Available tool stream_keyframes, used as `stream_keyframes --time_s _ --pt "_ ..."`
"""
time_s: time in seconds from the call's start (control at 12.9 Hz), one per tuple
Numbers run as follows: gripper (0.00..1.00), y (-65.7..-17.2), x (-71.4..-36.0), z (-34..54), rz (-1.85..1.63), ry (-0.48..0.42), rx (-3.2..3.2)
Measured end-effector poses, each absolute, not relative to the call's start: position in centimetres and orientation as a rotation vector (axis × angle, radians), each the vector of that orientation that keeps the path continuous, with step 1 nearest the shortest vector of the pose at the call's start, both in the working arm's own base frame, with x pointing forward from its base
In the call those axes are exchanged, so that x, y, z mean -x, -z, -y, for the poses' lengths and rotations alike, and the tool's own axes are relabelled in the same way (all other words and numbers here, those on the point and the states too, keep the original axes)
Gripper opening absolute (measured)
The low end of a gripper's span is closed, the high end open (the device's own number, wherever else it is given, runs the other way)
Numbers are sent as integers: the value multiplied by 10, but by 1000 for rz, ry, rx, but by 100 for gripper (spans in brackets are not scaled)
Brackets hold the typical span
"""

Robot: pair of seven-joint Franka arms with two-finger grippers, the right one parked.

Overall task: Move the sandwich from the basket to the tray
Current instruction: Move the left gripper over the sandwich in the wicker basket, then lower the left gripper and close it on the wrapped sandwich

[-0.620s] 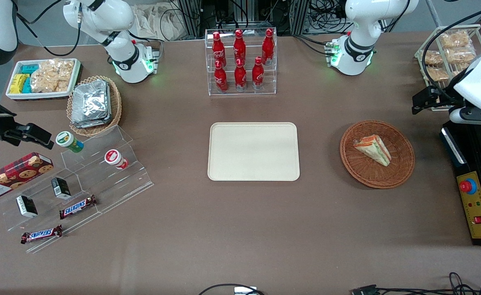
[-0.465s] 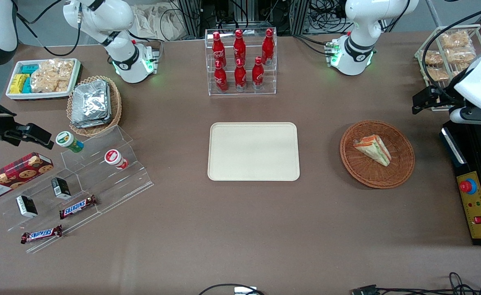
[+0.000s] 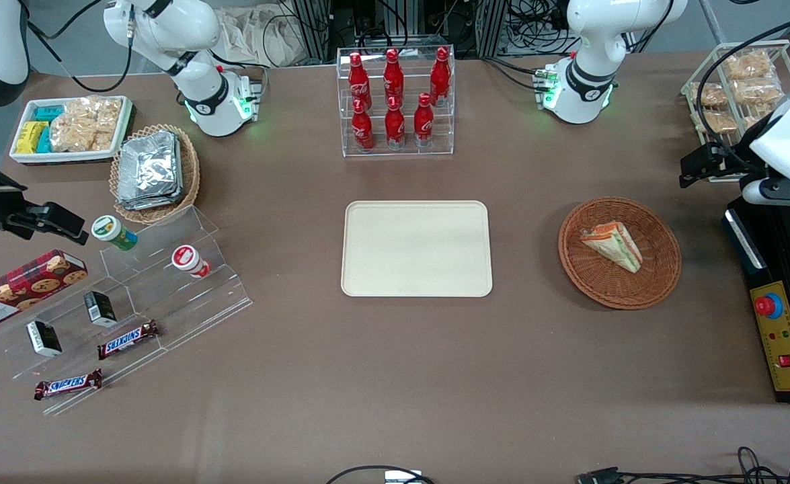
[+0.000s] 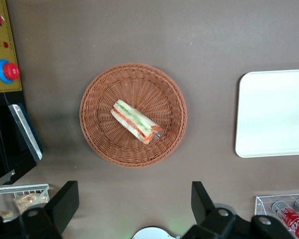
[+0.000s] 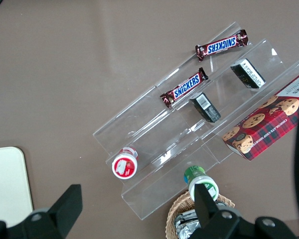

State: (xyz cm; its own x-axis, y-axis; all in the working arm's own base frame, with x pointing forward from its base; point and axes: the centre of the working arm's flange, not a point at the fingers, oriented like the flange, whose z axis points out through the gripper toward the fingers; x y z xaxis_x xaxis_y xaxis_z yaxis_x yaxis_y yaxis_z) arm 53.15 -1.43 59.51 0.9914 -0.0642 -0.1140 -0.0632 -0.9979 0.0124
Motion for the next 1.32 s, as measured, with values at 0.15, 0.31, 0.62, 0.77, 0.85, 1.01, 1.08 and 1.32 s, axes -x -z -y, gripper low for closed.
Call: stream_keyframes --time_s 0.15,0.31,0.62,0.77,0.85,1.01,1.08,1.32 --pt "100 -570 -535 9 46 223 -3133" --pt "100 -536 -538 6 -37 222 -3152" --pt "100 -476 -532 5 -259 206 -3165" --pt "100 -459 -528 5 -381 178 -3161" --pt "100 -450 -525 5 -435 162 -3157" --pt "100 -426 -518 5 -528 141 -3145" --pt "100 -415 -515 5 -571 131 -3138" --pt "100 -385 -505 5 -694 91 -3111"
